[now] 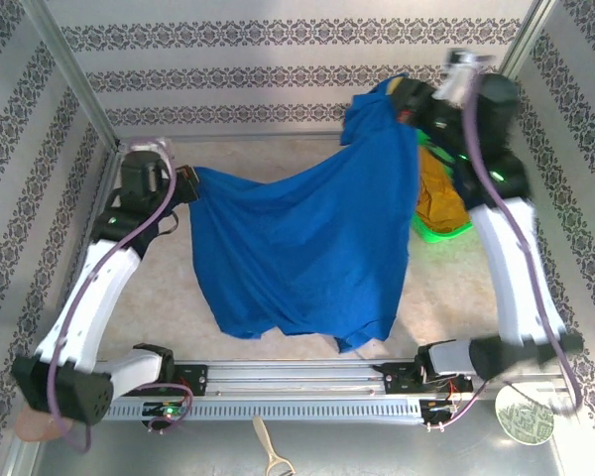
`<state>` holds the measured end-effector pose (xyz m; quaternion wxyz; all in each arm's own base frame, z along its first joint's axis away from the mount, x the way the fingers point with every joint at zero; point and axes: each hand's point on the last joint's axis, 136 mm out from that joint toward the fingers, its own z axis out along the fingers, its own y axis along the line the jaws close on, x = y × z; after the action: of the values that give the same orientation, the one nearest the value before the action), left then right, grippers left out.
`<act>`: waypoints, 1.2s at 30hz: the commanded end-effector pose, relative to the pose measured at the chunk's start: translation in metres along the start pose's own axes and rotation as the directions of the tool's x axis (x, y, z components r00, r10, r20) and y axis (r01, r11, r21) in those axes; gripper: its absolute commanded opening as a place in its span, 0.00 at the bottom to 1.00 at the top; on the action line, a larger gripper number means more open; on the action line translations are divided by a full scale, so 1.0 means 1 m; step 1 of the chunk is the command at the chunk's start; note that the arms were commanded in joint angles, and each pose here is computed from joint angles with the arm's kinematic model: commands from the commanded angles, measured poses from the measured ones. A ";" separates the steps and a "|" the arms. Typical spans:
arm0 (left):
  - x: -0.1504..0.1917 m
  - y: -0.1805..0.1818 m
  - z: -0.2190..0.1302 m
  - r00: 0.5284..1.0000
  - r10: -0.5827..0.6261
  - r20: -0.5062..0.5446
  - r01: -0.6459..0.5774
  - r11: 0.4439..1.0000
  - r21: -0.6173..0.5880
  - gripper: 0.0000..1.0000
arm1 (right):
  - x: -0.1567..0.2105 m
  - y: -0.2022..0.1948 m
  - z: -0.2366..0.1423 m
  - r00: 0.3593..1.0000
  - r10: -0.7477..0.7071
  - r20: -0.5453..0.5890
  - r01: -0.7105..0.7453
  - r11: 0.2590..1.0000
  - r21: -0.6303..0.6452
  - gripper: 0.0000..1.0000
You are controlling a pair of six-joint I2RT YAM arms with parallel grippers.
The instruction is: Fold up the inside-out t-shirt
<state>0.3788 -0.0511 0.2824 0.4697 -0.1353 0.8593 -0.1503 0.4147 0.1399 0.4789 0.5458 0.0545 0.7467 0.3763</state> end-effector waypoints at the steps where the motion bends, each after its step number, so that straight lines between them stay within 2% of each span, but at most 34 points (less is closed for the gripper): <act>1: -0.003 0.026 0.039 0.999 -0.045 0.027 0.045 0.999 -0.024 0.00 | 0.033 -0.030 0.067 0.991 -0.111 -0.075 0.116 0.991 0.060 0.00; 5: 0.011 0.063 0.096 0.995 -0.090 -0.042 0.087 0.993 -0.081 0.00 | 0.076 -0.068 0.155 0.975 -0.102 -0.197 0.120 0.989 0.083 0.00; 8: 0.010 0.087 0.127 0.991 -0.119 -0.061 0.111 0.986 -0.123 0.00 | 0.093 -0.079 0.207 0.963 -0.115 -0.245 0.134 0.989 0.063 0.00; 9: 0.008 0.094 0.135 0.989 -0.132 -0.068 0.122 0.984 -0.133 0.00 | 0.094 -0.077 0.220 0.959 -0.128 -0.252 0.144 0.988 0.047 0.13; 10: 0.003 0.099 0.140 0.988 -0.140 -0.068 0.129 0.982 -0.140 0.00 | 0.098 -0.080 0.229 0.955 -0.131 -0.267 0.149 0.988 0.051 0.36; 11: 0.001 0.105 0.147 0.985 -0.152 -0.076 0.140 0.979 -0.146 0.10 | 0.098 -0.076 0.233 0.952 -0.137 -0.274 0.157 0.986 0.053 0.59; 12: -0.004 0.110 0.150 0.984 -0.160 -0.078 0.147 0.977 -0.152 0.31 | 0.092 -0.069 0.232 0.953 -0.147 -0.264 0.167 0.985 0.053 0.72; 14: -0.010 0.116 0.153 0.981 -0.175 -0.088 0.160 0.975 -0.152 0.58 | 0.096 -0.064 0.225 0.945 -0.154 -0.287 0.181 0.981 0.071 0.81; 17: -0.016 0.118 0.147 0.980 -0.170 -0.099 0.155 0.977 -0.145 0.94 | 0.119 -0.056 0.201 0.915 -0.158 -0.371 0.213 0.971 0.111 0.81; 18: -0.016 0.115 0.144 0.981 -0.166 -0.099 0.152 0.979 -0.135 1.00 | 0.132 -0.054 0.192 0.906 -0.163 -0.391 0.225 0.967 0.120 0.81; 21: -0.003 0.106 0.138 0.975 -0.188 -0.121 0.179 0.980 -0.082 1.00 | 0.173 -0.059 0.162 0.913 -0.122 -0.389 0.190 0.972 0.142 0.81; 24: 0.026 0.096 0.141 0.959 -0.221 -0.175 0.222 0.975 -0.018 0.99 | 0.226 -0.088 0.125 0.911 0.002 -0.412 0.092 0.974 0.209 0.79; 30: 0.098 0.080 0.178 0.905 -0.247 -0.346 0.271 0.962 0.022 1.00 | 0.321 -0.154 0.070 0.891 0.201 -0.407 -0.042 0.929 0.368 0.74; 36: 0.133 0.100 0.200 0.856 -0.305 -0.417 0.302 0.950 -0.076 1.00 | 0.354 -0.216 0.042 0.881 0.320 -0.349 -0.096 0.843 0.530 0.70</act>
<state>0.4685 -0.0377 0.0484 0.2546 -0.2156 0.9105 -0.2444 0.3509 0.1910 0.0463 0.2316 0.1342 0.9404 0.2096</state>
